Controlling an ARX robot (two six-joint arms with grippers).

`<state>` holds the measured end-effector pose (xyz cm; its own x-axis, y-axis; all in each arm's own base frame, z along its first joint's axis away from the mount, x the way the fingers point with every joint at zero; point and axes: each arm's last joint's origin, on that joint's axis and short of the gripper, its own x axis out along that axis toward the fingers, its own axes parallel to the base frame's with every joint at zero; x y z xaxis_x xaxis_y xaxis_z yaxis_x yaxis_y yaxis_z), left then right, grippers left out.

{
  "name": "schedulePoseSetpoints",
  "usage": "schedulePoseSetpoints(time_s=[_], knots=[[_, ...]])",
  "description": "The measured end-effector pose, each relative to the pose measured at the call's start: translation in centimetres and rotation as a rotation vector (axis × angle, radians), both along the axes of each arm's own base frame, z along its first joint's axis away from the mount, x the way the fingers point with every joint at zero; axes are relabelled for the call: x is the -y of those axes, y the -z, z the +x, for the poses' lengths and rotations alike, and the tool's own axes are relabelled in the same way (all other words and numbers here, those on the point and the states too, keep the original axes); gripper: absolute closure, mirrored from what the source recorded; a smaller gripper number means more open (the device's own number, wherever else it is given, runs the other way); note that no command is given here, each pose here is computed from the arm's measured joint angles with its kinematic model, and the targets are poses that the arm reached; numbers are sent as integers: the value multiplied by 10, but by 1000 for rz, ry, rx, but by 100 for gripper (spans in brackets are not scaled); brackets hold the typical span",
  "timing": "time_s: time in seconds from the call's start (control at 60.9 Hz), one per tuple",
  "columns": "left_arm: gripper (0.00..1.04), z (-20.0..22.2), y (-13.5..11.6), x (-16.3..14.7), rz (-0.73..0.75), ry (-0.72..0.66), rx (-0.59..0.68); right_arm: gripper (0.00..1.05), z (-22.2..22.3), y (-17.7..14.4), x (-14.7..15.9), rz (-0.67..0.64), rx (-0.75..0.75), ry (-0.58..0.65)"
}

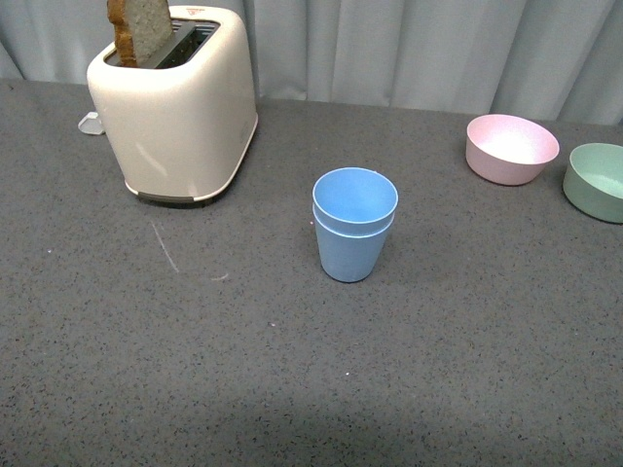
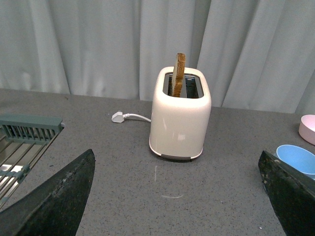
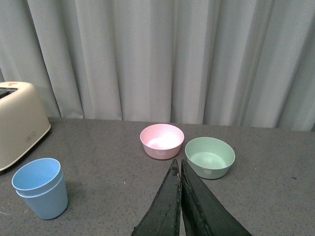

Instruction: Stack blue cups with both arms

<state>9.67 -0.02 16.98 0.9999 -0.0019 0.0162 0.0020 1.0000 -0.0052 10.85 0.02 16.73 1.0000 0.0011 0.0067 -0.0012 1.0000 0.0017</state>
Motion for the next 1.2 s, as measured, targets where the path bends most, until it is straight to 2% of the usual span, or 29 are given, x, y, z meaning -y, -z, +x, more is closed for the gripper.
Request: schedulePoseSetpoints(time_s=[0.115,0.361,0.871,1.199], knots=[[7,0,0,0,0,0,0,104,-8,5,0,-1,-36,-3],[7,0,0,0,0,0,0,102,-11,3,0,-2,-6,-3],[7,0,0,0,0,0,0,8,-11,3,0,-2,-5,-3],[7,0,0,0,0,0,0,10,-11,3,0,-2,-5,-3]])
